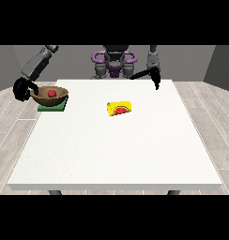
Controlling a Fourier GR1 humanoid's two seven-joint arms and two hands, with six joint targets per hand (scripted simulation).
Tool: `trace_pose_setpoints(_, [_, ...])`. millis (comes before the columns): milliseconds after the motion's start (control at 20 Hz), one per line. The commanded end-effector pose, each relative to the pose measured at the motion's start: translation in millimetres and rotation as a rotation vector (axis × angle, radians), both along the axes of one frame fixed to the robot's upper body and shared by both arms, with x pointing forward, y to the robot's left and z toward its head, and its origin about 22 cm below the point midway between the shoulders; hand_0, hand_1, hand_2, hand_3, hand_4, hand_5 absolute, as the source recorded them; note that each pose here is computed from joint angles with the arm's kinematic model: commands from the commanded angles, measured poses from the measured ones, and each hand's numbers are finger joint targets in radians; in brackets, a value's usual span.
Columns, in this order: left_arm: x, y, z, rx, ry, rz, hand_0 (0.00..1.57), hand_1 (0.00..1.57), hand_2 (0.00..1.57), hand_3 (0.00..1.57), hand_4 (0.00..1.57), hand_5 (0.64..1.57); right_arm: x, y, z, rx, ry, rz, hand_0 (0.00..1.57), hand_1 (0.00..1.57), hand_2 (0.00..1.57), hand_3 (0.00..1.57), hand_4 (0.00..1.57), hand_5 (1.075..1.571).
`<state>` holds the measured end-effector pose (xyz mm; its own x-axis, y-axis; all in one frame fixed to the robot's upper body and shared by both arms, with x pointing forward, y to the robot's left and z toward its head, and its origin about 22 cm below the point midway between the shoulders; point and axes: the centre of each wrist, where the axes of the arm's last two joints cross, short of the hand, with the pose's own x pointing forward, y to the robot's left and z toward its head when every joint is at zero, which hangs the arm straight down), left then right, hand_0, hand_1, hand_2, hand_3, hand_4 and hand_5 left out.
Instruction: Pick the cup and pour the ball into the bowl, then pick the bowl and place it on the pad
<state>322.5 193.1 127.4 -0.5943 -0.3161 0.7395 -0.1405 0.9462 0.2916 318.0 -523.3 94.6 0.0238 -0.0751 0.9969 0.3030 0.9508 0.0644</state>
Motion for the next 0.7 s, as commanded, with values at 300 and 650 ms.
trace_pose_setpoints(300, [-10,10,22,-0.002,-0.084,-0.007,0.0,0.0,0.0,0.0,0.0,1.565,-20.4,-27,23,-0.158,0.048,-0.139,1.57,1.57,1.49,1.15,0.0,1.554])
trace_pose_setpoints(650, [-2,15,25,-0.011,-0.048,0.009,0.0,0.0,0.0,0.0,0.0,1.565,-11.5,-27,48,-0.235,0.089,-0.15,0.0,0.0,0.41,0.24,0.0,1.487])
